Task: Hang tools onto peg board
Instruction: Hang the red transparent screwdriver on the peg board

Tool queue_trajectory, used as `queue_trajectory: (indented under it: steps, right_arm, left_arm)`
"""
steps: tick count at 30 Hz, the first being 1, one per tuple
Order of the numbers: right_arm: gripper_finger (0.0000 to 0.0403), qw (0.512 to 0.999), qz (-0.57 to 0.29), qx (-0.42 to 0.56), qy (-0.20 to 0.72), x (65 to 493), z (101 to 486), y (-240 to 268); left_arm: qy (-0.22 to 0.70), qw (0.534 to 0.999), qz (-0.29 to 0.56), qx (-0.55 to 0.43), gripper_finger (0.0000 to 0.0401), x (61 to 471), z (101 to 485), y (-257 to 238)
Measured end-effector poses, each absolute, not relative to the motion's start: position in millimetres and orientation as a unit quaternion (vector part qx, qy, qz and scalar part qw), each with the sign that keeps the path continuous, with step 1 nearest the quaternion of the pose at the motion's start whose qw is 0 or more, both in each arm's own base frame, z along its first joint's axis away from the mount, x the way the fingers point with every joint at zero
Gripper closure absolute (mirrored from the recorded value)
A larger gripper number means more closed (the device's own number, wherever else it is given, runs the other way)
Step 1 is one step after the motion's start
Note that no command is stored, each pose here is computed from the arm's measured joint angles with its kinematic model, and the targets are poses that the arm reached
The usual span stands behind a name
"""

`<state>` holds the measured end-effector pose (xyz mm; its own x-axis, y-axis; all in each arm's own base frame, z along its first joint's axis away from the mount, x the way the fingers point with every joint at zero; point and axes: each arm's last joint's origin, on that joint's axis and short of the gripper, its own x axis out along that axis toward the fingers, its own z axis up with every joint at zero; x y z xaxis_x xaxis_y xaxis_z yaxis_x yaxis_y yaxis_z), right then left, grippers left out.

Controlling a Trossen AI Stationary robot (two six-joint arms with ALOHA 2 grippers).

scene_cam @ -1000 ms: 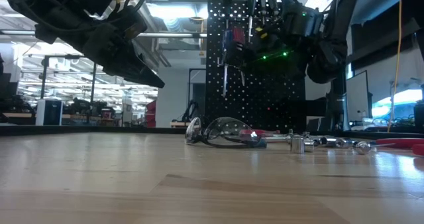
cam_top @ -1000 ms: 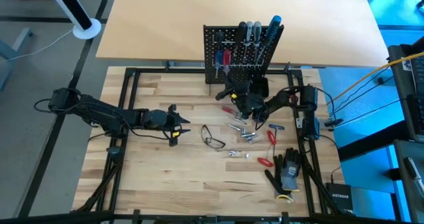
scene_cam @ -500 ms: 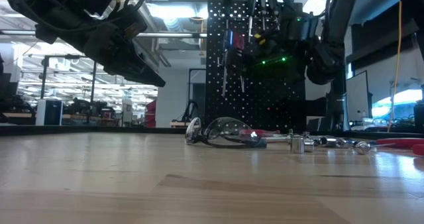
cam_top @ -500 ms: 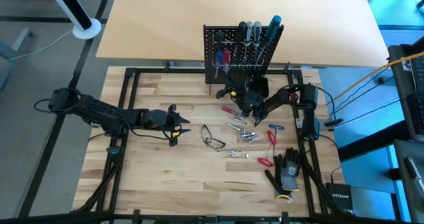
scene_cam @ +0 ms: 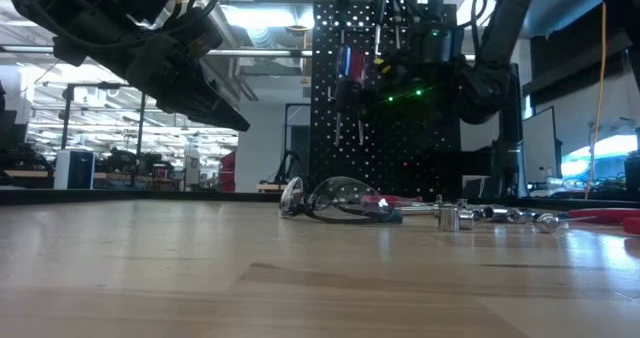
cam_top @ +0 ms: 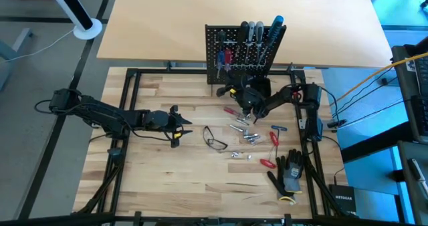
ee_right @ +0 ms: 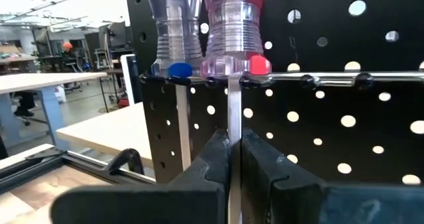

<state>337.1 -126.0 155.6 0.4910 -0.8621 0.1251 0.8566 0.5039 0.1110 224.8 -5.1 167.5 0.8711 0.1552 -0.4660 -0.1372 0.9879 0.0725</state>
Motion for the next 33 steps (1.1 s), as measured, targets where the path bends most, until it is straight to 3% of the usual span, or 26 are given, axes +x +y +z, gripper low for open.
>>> queue_trajectory:
  steps: [10,22,33]
  right_arm:
    - [0.0364,0.837,-0.543,0.011,-0.064,336,155,-132]
    - [0.0361,0.844,-0.533,0.015,-0.064,337,154,-129]
    - [0.0358,0.831,-0.553,-0.04,-0.049,339,165,-112]
  left_arm:
    - [0.243,0.967,0.076,0.017,0.0242,225,167,-5]
    - [0.243,0.967,0.076,0.017,0.0242,225,167,-5]
    - [0.251,0.965,0.071,0.009,0.0242,224,166,-7]
